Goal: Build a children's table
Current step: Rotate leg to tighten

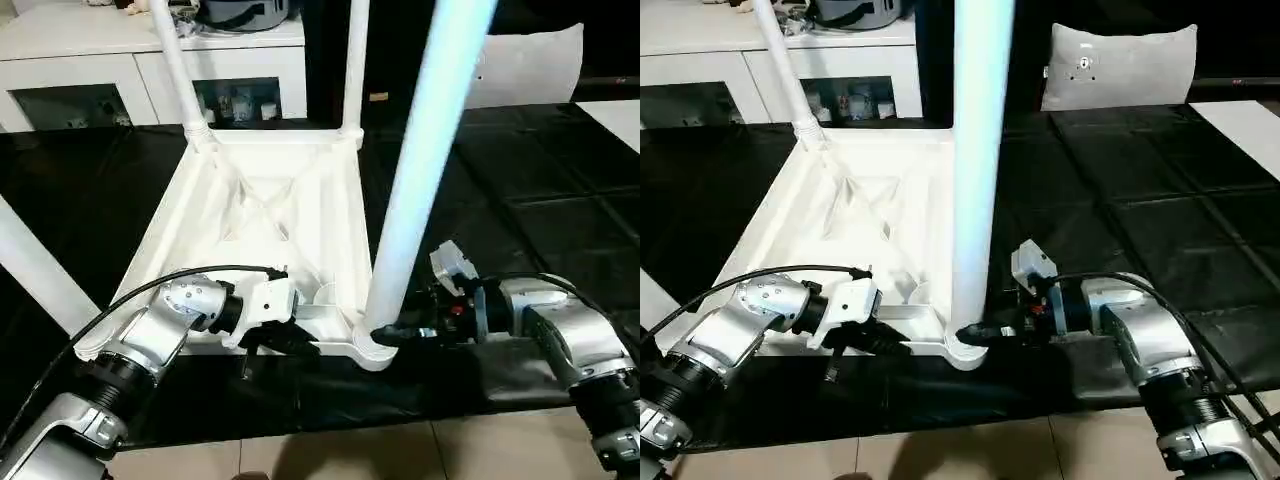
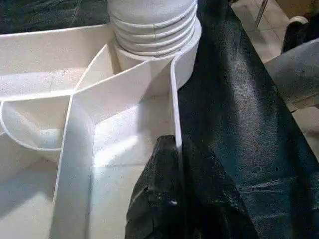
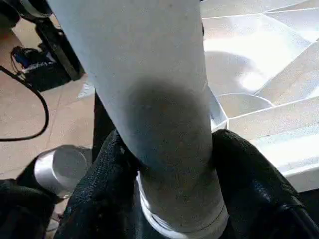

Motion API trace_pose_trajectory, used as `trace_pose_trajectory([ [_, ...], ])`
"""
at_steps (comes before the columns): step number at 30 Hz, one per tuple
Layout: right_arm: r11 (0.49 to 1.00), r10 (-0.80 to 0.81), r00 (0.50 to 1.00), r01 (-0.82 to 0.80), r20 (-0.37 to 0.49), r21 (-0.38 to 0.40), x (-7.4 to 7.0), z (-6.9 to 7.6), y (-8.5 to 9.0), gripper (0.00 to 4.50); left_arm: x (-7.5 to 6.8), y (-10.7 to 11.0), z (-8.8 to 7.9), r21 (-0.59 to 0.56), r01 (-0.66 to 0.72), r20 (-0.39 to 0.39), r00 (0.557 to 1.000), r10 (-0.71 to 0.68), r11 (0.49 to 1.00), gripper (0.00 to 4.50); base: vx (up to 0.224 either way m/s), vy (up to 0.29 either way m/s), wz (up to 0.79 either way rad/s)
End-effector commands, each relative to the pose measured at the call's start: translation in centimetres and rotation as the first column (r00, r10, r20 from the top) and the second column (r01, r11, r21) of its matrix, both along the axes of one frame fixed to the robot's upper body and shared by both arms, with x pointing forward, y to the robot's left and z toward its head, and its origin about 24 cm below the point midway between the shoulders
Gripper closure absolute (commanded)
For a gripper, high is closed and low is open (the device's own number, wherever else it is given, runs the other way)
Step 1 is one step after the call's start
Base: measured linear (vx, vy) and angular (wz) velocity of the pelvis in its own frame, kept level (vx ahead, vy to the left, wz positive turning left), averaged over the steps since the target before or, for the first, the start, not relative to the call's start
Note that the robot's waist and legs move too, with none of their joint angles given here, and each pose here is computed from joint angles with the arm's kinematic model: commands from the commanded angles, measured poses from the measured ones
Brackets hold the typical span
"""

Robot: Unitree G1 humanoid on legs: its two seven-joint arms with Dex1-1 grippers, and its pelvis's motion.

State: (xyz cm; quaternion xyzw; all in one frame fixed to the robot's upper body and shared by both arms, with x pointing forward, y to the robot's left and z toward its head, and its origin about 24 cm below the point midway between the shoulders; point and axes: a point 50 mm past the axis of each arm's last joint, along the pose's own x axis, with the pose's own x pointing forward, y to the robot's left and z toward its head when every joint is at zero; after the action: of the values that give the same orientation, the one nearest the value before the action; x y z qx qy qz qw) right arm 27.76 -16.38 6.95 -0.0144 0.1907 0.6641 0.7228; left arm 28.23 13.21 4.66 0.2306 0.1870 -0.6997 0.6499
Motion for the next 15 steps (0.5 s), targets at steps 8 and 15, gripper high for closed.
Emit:
trace_pose_trajectory([
  [8, 0.938, -0.347, 0.938, 0.347, -0.001, 0.012, 1.5, -0.7, 3.1, 2.47, 1.6, -3.2, 0.3, -0.1, -0.278, -0.079, 0.959, 0.271, 0.955, 4.5, 0.0, 0.0, 0.0],
  [15, 0.699, -0.712, 0.701, 0.713, 0.037, -0.052, 4.5, -2.4, 4.6, 2.49, 3.7, -6.3, 0.5, -0.138, -0.466, -0.033, 0.884, 0.466, 0.874, 4.5, 0.0, 0.0, 0.0],
])
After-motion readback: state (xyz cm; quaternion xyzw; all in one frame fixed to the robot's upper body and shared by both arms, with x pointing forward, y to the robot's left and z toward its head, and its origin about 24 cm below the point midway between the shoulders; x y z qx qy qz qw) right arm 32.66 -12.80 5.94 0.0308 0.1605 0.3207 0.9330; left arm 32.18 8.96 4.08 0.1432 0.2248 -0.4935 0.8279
